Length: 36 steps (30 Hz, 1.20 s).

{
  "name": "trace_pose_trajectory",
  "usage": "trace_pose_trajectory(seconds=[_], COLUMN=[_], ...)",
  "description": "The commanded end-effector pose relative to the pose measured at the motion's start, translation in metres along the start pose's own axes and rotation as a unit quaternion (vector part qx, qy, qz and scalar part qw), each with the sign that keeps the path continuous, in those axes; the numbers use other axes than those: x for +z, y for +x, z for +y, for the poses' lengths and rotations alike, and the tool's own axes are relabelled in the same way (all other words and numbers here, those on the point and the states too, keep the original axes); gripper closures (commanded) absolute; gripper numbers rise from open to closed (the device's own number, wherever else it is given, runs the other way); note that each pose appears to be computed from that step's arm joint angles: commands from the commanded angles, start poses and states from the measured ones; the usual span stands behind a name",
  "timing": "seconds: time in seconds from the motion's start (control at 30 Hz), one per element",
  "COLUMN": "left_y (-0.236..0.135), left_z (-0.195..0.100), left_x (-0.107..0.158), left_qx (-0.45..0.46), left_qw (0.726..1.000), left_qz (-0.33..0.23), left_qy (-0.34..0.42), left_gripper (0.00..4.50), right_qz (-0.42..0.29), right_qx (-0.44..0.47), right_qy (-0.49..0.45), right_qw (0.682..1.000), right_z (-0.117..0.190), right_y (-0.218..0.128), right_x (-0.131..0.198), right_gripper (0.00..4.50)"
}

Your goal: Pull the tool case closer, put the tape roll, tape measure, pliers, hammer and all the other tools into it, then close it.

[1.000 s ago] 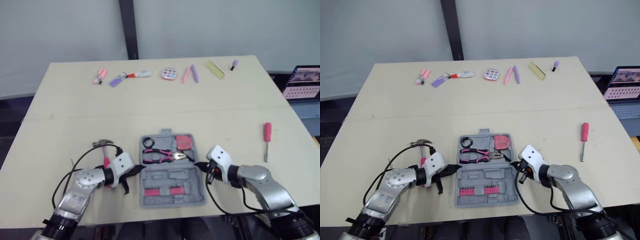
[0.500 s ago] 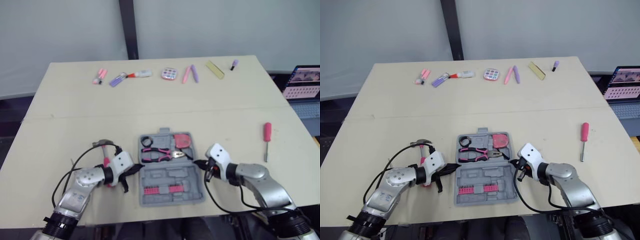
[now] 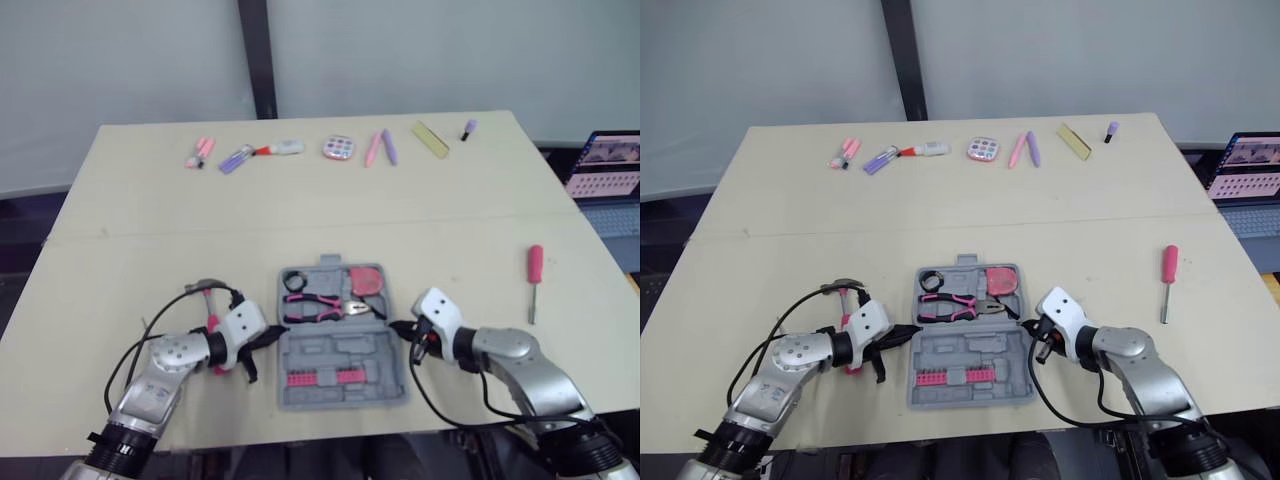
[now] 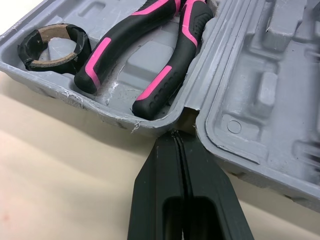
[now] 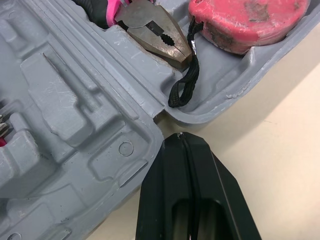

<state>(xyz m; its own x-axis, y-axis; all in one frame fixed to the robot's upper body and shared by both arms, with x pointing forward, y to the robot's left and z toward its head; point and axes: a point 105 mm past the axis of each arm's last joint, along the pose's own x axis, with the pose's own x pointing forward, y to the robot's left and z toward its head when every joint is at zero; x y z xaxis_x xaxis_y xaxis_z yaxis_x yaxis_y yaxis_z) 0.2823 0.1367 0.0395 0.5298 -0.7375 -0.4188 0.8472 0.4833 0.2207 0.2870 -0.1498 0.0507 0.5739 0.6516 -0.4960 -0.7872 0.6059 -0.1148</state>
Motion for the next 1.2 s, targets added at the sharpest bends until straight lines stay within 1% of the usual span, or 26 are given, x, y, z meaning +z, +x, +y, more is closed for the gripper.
trace_pose_trajectory(seconds=[0.03, 0.3, 0.53, 0.63, 0.77, 0.93, 0.97, 1.03, 1.07, 1.1, 1.13, 1.2], left_y=[-0.002, -0.011, -0.012, -0.021, -0.041, -0.077, -0.084, -0.100, -0.104, -0.109, -0.113, -0.122], left_z=[0.003, 0.004, 0.009, 0.010, 0.007, -0.002, -0.004, -0.014, -0.018, -0.020, -0.022, -0.025], left_x=[0.007, 0.003, 0.008, 0.021, 0.036, 0.046, 0.047, 0.048, 0.049, 0.047, 0.045, 0.039], left_qx=[0.007, 0.009, 0.013, 0.011, -0.004, -0.015, -0.012, -0.010, -0.008, 0.003, 0.015, 0.044], left_qw=[1.000, 1.000, 1.000, 0.999, 0.997, 0.993, 0.992, 0.991, 0.990, 0.989, 0.988, 0.985], left_qz=[-0.014, -0.003, -0.007, -0.033, -0.066, -0.094, -0.098, -0.106, -0.108, -0.110, -0.111, -0.114], left_qy=[0.010, 0.010, 0.011, 0.000, -0.028, -0.070, -0.074, -0.085, -0.088, -0.095, -0.103, -0.121], left_gripper=[4.50, 4.50, 4.50, 4.50, 4.50, 4.50, 4.24, 3.67, 3.19, 2.63, 2.21, 1.15], right_qz=[-0.014, -0.012, -0.012, -0.009, -0.009, -0.020, -0.025, -0.034, -0.035, -0.036, -0.038, -0.040], right_qx=[-0.003, -0.008, -0.016, -0.028, -0.034, -0.013, -0.005, 0.017, 0.024, 0.035, 0.042, 0.053], right_qy=[-0.012, -0.012, -0.018, -0.024, -0.029, -0.029, -0.019, 0.013, 0.022, 0.036, 0.049, 0.066], right_qw=[1.000, 1.000, 1.000, 0.999, 0.999, 0.999, 0.999, 0.999, 0.999, 0.998, 0.997, 0.996], right_z=[0.000, -0.003, -0.010, -0.020, -0.026, -0.017, -0.014, -0.005, -0.002, 0.002, 0.006, 0.010], right_y=[-0.005, -0.006, -0.006, -0.014, -0.027, -0.052, -0.058, -0.070, -0.073, -0.077, -0.080, -0.086], right_x=[0.006, 0.004, 0.004, 0.003, 0.004, 0.012, 0.013, 0.017, 0.018, 0.019, 0.019, 0.019], right_gripper=[4.46, 4.46, 4.46, 4.46, 4.46, 4.46, 4.49, 3.97, 3.63, 3.13, 2.69, 1.67])
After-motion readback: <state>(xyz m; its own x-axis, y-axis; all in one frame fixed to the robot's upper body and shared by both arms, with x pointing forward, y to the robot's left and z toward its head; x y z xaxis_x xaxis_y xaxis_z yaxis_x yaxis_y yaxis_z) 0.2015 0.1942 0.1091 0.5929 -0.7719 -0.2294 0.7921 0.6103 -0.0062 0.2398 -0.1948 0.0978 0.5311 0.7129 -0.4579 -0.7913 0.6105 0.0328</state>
